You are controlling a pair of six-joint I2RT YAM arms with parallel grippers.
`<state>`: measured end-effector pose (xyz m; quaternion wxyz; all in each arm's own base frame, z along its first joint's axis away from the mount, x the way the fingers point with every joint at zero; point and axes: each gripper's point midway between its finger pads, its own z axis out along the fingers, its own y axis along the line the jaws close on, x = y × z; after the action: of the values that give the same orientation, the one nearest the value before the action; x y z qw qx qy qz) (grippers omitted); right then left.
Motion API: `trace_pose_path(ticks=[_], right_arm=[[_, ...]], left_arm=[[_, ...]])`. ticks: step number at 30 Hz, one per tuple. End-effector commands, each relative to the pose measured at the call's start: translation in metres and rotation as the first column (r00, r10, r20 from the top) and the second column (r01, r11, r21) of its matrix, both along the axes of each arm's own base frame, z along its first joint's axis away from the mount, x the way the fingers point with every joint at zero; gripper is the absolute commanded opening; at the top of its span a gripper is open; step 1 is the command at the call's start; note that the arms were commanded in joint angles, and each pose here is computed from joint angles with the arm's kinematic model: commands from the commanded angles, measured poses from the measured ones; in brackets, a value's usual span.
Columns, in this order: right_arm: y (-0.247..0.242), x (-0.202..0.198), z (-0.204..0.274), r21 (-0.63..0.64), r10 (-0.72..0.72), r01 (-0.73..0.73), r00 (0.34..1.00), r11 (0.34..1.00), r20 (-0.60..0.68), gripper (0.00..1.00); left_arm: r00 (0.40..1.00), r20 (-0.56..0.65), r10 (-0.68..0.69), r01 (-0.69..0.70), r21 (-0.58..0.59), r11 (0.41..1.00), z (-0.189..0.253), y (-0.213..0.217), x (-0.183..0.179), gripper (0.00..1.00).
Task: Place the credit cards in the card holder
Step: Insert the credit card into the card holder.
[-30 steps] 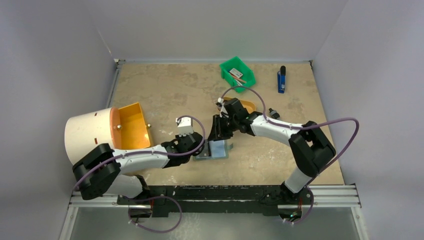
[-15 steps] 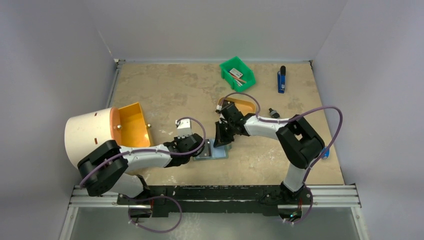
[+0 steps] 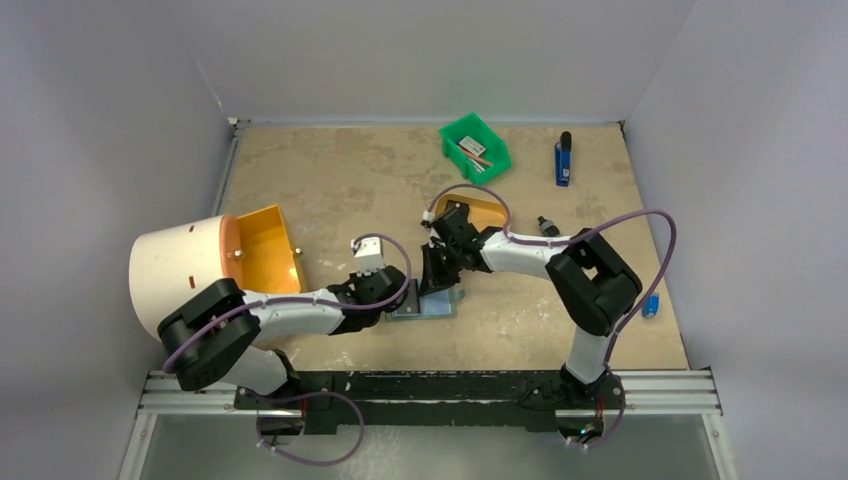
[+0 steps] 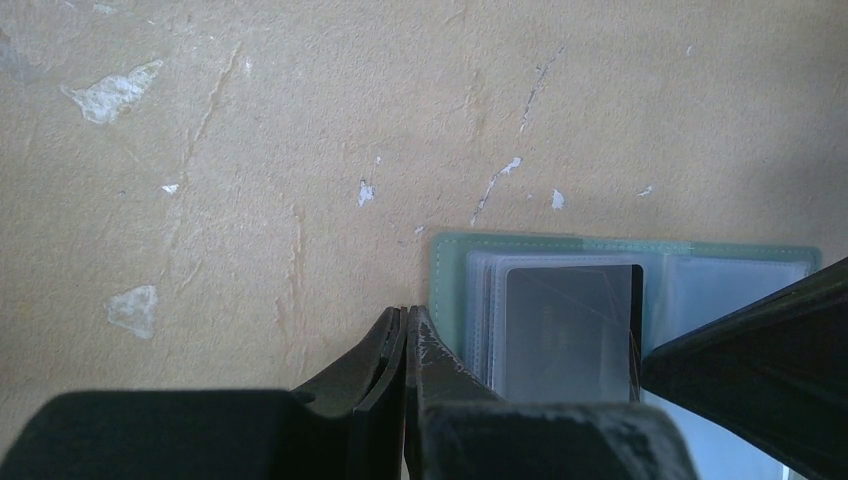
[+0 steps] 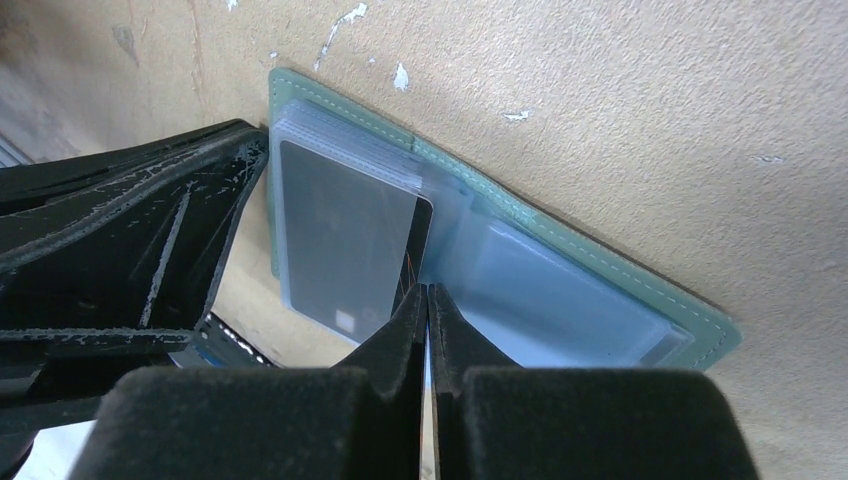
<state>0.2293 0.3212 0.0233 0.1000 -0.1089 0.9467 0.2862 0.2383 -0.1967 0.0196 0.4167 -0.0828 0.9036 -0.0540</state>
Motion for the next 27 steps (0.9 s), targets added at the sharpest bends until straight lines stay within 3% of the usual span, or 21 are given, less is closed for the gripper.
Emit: trace_pose_path(ticks=[1,9,15,17,20,23,27], right_arm=[[0.012,0.001,0.009,0.028,0.033,-0.033,0.999,0.999,0.014,0.02],[0.022,-0.001,0.015,0.060,0.044,-0.044,0.999,0.997,0.008,0.01],[0.003,-0.001,0.037,0.012,0.002,-0.003,0.998,1.000,0.063,0.03],[-0.012,0.002,0.047,-0.029,-0.032,0.036,0.993,0.999,0.117,0.12],[-0.041,0.006,0.062,-0.083,-0.100,0.120,0.972,0.989,0.211,0.39],[-0.072,0.008,0.068,-0.130,-0.149,0.188,0.954,0.974,0.259,0.55],[-0.100,0.006,0.052,-0.172,-0.185,0.228,0.955,0.958,0.233,0.61]], left_arm=[[1.000,-0.017,-0.007,0.006,-0.037,0.999,-0.005,-0.004,-0.003,0.00],[0.999,-0.026,-0.020,0.018,-0.055,0.998,-0.007,-0.008,-0.004,0.00],[1.000,0.007,0.011,-0.011,-0.035,0.999,0.005,0.001,-0.002,0.00],[0.999,0.023,0.024,-0.024,-0.030,0.999,0.012,0.005,0.000,0.00],[0.998,0.051,0.037,-0.035,-0.037,0.999,0.025,0.009,0.001,0.00],[0.996,0.078,0.048,-0.044,-0.049,0.998,0.037,0.014,0.002,0.00],[0.993,0.109,0.053,-0.045,-0.080,0.996,0.053,0.014,0.003,0.04]])
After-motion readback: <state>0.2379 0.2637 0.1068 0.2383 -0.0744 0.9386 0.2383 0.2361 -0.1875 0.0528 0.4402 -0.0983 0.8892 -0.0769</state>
